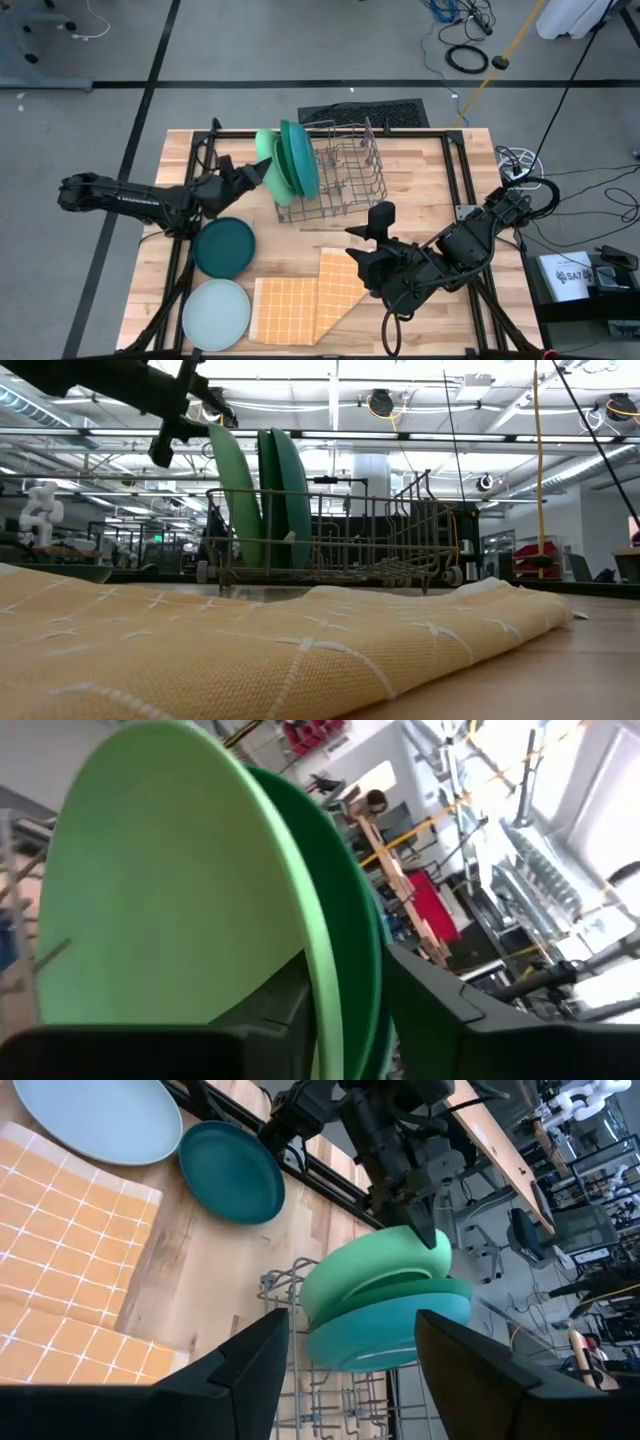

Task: Sort dishes
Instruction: Put the light green plate on the dish rack

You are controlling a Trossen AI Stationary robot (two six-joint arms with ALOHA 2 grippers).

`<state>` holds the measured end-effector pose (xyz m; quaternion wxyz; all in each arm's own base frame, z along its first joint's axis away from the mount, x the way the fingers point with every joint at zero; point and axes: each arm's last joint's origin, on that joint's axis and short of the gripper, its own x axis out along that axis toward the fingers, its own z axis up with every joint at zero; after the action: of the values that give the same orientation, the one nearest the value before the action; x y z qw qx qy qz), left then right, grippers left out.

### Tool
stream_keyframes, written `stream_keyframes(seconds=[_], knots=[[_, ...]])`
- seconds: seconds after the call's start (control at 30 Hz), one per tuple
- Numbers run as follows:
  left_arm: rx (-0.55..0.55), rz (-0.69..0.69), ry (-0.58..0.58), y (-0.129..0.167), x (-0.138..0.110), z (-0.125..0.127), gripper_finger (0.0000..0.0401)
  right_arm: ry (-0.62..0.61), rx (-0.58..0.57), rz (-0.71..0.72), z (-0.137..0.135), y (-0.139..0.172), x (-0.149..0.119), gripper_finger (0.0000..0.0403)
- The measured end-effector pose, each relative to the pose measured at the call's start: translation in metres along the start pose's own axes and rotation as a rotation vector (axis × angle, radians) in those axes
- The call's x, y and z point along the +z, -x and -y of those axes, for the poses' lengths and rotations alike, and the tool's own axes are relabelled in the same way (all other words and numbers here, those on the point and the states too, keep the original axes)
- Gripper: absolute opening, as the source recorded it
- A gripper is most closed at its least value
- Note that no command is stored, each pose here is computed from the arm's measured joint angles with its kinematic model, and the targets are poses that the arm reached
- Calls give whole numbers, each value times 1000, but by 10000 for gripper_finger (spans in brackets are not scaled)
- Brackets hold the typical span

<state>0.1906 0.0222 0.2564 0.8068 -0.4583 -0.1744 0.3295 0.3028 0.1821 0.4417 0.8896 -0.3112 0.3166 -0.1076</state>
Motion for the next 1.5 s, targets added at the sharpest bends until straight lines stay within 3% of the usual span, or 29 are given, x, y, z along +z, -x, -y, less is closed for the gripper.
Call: stream_keyframes(seconds=[0.27,0.6,0.77,1.0,1.27,1.5], knots=[[-87,-6,-10,-1,4,7,174,-7,1,10,0,0,1,210],[-145,55,-82,-7,17,10,180,-14,1,19,0,0,2,210],[-113,73,-119,-11,20,6,180,-15,0,18,1,0,2,210],[-83,70,-347,-15,16,2,182,-16,-2,16,1,-1,2,210],[-24,97,-483,-17,15,0,203,-28,-8,9,4,-4,2,210],[-18,105,-483,-17,15,-1,203,-45,-8,8,4,-4,2,210]])
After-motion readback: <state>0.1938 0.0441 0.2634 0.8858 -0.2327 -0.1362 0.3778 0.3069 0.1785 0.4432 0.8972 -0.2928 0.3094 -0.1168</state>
